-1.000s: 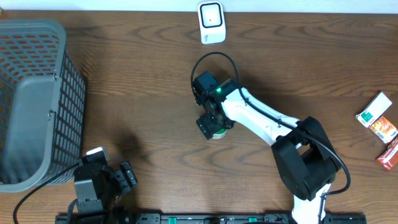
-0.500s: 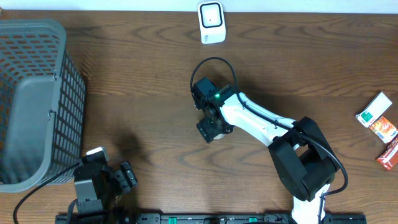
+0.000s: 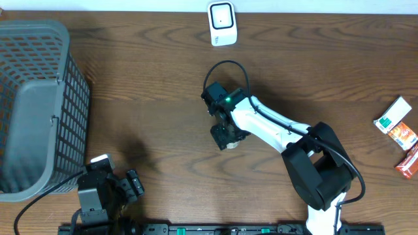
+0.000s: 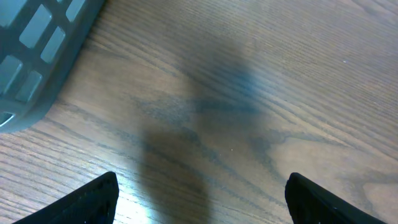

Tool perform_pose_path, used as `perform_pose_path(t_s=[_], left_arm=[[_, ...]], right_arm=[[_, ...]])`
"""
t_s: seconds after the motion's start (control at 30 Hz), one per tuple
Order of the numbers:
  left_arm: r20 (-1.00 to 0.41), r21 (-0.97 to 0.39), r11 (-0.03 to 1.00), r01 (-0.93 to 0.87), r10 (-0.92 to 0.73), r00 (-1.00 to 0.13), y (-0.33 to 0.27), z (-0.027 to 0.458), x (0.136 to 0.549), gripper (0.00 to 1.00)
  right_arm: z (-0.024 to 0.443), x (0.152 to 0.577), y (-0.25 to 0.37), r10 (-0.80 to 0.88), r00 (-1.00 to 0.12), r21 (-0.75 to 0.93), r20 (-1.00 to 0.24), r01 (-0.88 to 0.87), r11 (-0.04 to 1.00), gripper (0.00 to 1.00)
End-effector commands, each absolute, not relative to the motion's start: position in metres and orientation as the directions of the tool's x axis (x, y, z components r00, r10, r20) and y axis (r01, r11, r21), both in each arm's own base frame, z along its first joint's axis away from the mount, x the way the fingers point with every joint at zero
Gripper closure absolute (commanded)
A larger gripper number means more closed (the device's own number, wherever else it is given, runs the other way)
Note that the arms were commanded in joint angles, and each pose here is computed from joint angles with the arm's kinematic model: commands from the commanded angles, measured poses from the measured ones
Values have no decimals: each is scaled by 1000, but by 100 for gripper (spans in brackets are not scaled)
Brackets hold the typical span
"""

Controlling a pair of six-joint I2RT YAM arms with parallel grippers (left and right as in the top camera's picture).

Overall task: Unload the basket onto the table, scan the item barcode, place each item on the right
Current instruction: 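Hold the green jar mid-table and turn it with the right gripper, then lift the green jar up toward the white scanner with the right gripper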

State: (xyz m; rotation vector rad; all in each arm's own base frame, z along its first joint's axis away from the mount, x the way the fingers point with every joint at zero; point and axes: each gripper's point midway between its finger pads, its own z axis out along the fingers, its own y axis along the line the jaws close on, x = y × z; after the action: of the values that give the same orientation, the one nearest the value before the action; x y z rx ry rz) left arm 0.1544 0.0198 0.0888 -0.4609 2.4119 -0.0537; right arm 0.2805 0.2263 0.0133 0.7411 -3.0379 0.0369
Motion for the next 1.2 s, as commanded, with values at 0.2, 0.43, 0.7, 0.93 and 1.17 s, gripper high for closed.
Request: perform_pose_path(t_s=[0.2,0.43,0.7,0.93,1.17], left_arm=[[-618,-161,939,-304,-336,-711,18,91,155,14],[-618,-161,939,-304,-336,-711,18,91,155,14],[-618,-161,939,-303,-335,-711,18,91,155,14],[-618,-161,939,-303,-335,-711,18,91,155,14],[-618,-161,939,-303,-335,-711,18,91,155,14]], right_arm=[[62,273,247,-293,-951,73,94,-287,955,39],[74,254,261,-210,-960,172,186,-179,969,39],[79,244,271,-179,-952,245,247,-117,962,44],[86,285,286,-214,-973,330,88,-175,928,41],[142,391,272,-143,-960,422,-239,-236,876,36]])
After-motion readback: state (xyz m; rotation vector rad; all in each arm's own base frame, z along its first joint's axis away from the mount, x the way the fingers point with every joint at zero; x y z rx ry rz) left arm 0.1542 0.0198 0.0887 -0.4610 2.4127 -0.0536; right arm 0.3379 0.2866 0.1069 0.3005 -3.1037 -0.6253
